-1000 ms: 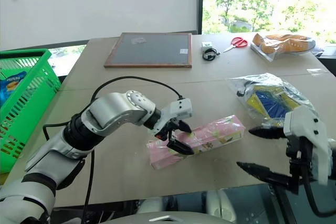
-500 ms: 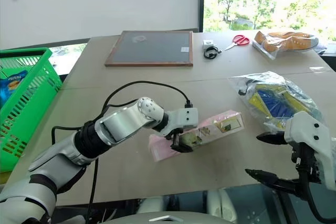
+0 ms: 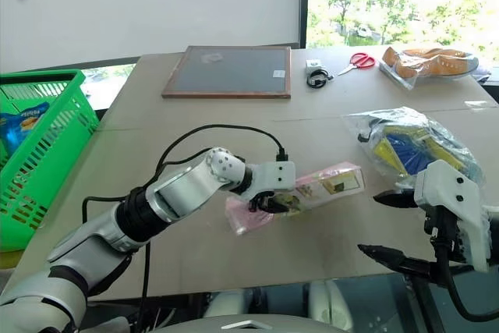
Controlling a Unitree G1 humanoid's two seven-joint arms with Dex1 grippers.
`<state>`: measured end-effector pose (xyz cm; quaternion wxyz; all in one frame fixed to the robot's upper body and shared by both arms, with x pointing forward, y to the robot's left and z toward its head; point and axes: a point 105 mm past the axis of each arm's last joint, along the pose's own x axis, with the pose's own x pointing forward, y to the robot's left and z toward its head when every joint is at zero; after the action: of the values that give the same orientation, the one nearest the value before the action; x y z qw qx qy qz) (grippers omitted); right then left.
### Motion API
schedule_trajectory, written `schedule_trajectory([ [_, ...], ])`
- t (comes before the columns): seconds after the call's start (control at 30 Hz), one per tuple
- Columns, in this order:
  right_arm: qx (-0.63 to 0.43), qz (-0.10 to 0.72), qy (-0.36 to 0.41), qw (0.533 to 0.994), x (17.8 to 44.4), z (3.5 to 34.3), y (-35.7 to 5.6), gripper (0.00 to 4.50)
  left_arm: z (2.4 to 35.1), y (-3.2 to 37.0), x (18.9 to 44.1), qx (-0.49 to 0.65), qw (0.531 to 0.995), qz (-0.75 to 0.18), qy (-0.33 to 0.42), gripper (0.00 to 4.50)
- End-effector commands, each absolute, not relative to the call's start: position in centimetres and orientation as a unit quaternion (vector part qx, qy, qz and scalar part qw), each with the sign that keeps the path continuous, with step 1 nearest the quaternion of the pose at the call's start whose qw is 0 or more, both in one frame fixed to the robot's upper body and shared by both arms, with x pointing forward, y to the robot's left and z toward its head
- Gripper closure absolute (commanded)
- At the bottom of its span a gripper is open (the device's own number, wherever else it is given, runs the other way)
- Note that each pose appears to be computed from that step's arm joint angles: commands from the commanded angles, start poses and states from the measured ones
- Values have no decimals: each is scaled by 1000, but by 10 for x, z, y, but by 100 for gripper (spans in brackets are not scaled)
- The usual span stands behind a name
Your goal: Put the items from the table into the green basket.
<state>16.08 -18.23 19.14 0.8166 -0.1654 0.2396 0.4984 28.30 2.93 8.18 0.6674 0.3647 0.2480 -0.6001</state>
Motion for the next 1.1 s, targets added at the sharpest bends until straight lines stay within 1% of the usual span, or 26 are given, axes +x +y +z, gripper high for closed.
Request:
schedule_trajectory([
  [0.03,-176,500,219,819,166,196,-181,0,74,46,290,329,693,-575,284,255],
  [0.27,-179,512,197,817,176,197,-176,0,104,64,300,295,736,-552,257,255],
  [0.43,-185,526,152,816,190,207,-168,0,133,89,319,258,792,-497,243,255],
  [0.6,-176,549,96,811,207,219,-153,0,152,126,335,238,846,-417,231,255],
  [0.67,-166,553,71,814,222,221,-143,0,165,142,343,223,872,-376,220,255],
  [0.73,-172,547,45,818,245,221,-128,0,178,159,348,203,895,-337,210,255],
  [0.77,-175,544,37,820,255,220,-122,0,181,165,348,200,900,-326,208,255],
  [0.83,-180,558,11,810,274,223,-101,0,189,183,348,201,912,-293,204,255],
  [0.9,-184,574,-3,798,284,226,-86,0,194,195,348,211,917,-273,201,255],
  [1.1,-183,623,-50,759,296,243,-54,0,215,221,341,215,934,-219,185,255],
])
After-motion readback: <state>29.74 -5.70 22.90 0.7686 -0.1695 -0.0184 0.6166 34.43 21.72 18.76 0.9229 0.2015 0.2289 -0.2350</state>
